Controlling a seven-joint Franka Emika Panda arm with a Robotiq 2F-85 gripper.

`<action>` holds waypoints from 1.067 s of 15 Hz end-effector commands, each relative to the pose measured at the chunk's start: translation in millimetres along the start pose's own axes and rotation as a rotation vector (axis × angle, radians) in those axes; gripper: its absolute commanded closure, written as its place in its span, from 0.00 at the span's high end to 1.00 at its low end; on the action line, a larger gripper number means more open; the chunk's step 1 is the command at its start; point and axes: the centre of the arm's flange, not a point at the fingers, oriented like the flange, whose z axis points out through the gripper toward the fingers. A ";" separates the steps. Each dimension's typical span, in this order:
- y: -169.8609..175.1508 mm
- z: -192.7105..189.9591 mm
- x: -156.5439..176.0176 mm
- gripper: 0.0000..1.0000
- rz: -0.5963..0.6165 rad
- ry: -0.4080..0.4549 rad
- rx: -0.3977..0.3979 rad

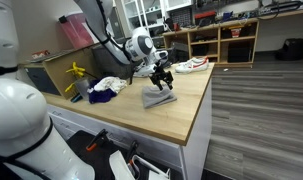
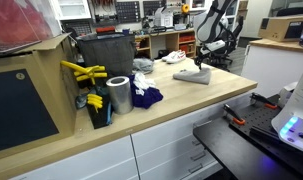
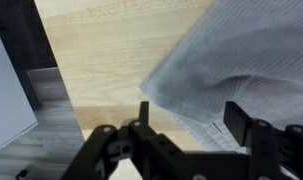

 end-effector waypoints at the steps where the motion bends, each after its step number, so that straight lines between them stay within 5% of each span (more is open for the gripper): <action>1: -8.3 -38.7 16.6 1.00 -0.045 0.064 0.024; 10: -46.0 -43.5 45.9 1.00 -0.167 0.081 0.161; 16: -48.6 -16.8 61.7 1.00 -0.109 0.039 0.187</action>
